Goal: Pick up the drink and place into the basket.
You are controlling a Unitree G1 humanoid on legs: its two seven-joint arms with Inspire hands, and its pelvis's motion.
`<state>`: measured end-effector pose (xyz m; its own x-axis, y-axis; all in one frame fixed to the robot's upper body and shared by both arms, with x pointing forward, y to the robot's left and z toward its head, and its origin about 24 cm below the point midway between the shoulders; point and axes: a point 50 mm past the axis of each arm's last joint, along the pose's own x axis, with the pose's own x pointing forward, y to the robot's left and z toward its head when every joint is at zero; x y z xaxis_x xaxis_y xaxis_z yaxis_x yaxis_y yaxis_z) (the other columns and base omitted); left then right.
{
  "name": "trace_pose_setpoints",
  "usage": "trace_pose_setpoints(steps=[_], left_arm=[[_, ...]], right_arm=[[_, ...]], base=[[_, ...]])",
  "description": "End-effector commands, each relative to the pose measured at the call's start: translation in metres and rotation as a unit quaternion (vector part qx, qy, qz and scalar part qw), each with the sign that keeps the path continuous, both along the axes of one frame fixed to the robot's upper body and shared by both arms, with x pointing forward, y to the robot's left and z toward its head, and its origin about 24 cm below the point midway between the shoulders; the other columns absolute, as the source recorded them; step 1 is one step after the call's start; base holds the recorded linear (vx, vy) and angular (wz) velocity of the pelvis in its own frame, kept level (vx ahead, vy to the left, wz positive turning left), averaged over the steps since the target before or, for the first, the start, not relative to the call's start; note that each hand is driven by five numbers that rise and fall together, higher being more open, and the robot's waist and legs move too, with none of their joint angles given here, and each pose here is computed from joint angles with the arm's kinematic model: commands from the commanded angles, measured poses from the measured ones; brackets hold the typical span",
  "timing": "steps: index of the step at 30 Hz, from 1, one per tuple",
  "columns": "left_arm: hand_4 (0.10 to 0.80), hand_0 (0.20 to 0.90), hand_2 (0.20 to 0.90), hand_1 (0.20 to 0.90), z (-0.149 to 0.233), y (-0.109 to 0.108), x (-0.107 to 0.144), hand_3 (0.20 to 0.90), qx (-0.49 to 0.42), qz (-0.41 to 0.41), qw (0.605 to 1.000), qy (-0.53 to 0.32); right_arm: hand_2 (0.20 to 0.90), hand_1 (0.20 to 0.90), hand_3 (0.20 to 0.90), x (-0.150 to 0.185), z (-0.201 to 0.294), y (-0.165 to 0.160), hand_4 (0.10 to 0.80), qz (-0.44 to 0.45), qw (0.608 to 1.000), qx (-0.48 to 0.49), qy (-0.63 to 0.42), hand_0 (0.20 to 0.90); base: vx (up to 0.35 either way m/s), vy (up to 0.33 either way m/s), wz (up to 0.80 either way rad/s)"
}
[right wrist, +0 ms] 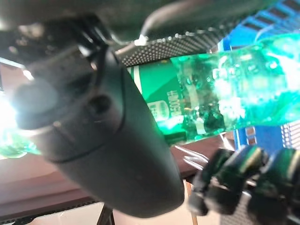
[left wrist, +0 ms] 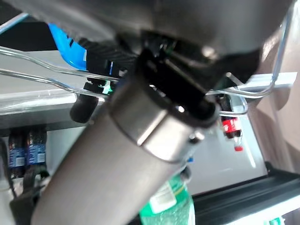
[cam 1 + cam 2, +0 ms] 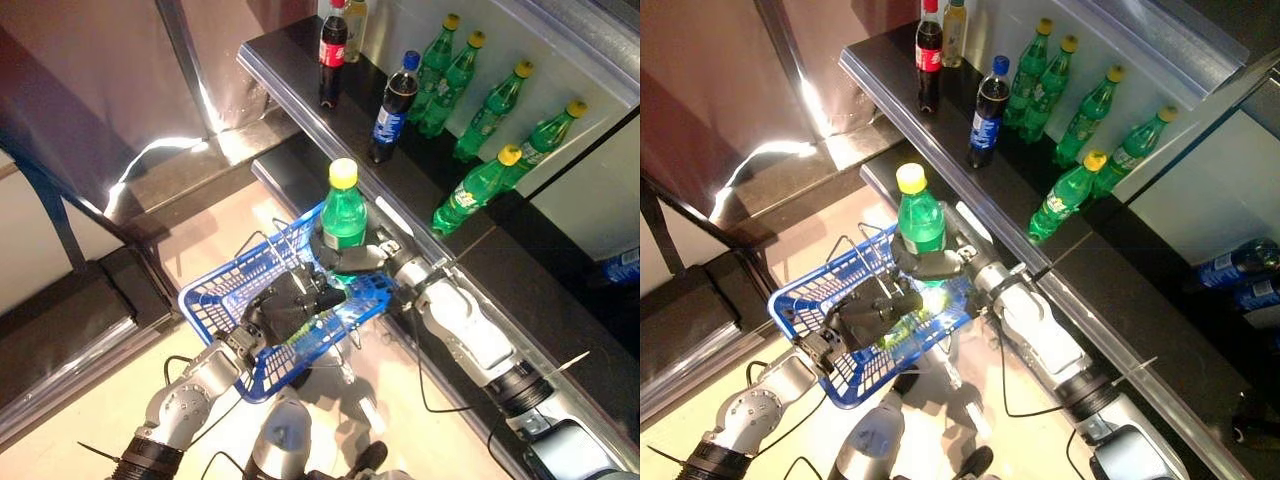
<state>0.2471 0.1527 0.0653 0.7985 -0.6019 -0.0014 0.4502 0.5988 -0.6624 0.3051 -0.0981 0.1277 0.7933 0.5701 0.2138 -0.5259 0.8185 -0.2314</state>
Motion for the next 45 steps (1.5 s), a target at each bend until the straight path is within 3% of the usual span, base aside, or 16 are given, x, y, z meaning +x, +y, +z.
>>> trace_pose_setpoints(steps=[1, 26, 45], left_arm=[[0.100, 0.300, 0.300, 0.300, 0.085, -0.050, -0.018, 0.200, -0.194, -0.169, 0.942, -0.216], [0.100, 0.300, 0.300, 0.300, 0.105, -0.054, -0.039, 0.200, -0.207, -0.259, 0.902, -0.277], [0.100, 0.300, 0.300, 0.300, 0.118, -0.060, -0.047, 0.200, -0.208, -0.300, 0.872, -0.325]], right_arm=[[0.300, 0.300, 0.200, -0.019, 0.035, 0.029, 0.100, 0.067, 0.990, 0.076, -0.102, 0.300], [0.300, 0.300, 0.200, -0.003, -0.053, 0.000, 0.100, -0.048, 0.994, -0.103, -0.002, 0.300], [0.300, 0.300, 0.200, -0.003, -0.069, 0.013, 0.100, -0.016, 0.967, -0.251, -0.046, 0.300]], base=[[0.000, 0.000, 0.00], [-0.003, 0.003, 0.05], [0.000, 0.000, 0.00]])
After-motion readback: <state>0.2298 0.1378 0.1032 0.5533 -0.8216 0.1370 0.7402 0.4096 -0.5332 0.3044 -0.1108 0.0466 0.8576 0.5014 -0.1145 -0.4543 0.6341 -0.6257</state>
